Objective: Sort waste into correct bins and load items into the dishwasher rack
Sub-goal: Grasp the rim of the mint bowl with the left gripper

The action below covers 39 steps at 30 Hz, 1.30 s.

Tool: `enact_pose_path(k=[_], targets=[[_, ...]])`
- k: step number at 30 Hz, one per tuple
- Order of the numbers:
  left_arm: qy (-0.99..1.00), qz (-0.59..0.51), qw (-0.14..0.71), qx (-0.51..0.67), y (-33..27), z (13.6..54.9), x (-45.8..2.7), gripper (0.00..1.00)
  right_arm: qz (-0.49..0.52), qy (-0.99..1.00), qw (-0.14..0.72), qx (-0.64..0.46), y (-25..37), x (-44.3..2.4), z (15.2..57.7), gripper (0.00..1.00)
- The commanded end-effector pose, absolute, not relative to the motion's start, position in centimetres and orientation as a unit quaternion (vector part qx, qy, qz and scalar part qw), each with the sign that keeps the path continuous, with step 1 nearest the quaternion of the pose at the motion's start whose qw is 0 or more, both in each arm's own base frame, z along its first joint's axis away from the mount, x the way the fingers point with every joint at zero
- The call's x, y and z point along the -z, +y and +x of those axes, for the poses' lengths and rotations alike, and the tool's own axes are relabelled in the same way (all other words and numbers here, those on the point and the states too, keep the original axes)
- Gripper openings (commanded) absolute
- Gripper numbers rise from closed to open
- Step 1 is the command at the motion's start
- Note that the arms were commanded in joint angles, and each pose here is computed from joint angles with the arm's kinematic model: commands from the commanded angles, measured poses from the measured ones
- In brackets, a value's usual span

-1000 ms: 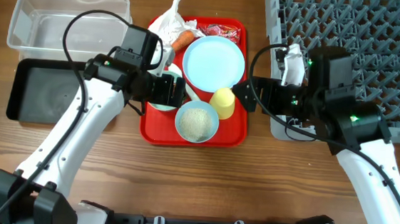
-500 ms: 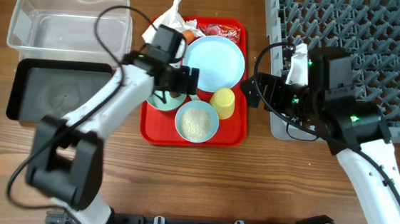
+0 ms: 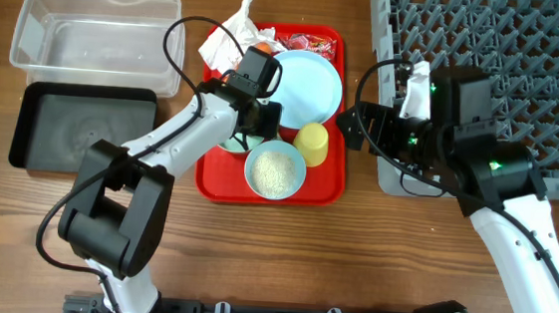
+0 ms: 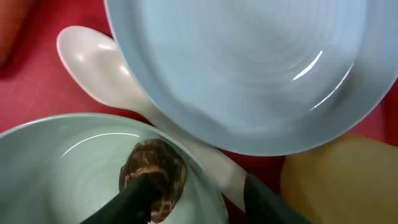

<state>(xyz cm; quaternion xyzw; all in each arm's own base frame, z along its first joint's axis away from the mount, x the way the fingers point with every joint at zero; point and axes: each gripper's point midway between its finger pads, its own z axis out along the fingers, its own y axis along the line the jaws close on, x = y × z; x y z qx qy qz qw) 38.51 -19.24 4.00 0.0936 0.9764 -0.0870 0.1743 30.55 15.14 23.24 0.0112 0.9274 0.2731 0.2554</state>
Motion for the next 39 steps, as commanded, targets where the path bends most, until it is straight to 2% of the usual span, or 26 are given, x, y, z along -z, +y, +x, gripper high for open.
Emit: enact_pose_path(k=[1,7,12,14,28,36,39], targets=[[0.976,0.089,0.189,0.054,-18.5,39.4,-4.0,0.43,0.018,0.928,0.261,-0.265,15.0,-23.5,31.0,1.0],[0.977,0.085,0.192,0.045,-18.2,39.5,-4.0,0.36,0.019,0.928,0.264,-0.262,14.9,-23.5,31.1,1.0],[0.977,0.075,0.194,0.044,-18.1,39.6,-4.0,0.21,0.021,0.928,0.265,-0.26,14.8,-23.5,31.1,1.0],[0.977,0.073,0.199,0.033,-17.7,39.9,-3.9,0.18,0.021,0.928,0.265,-0.26,14.8,-23.5,31.1,1.0],[0.978,0.07,0.195,0.01,-17.0,39.9,-3.1,0.15,0.021,0.929,0.265,-0.257,14.7,-23.4,31.1,1.0],[0.979,0.07,0.193,0.009,-16.9,39.8,-3.0,0.1,0.022,0.929,0.265,-0.256,14.6,-23.4,31.1,1.0],[0.979,0.07,0.193,0.009,-16.9,39.8,-3.0,0.04,0.022,0.929,0.266,-0.255,14.6,-23.4,31.2,1.0]])
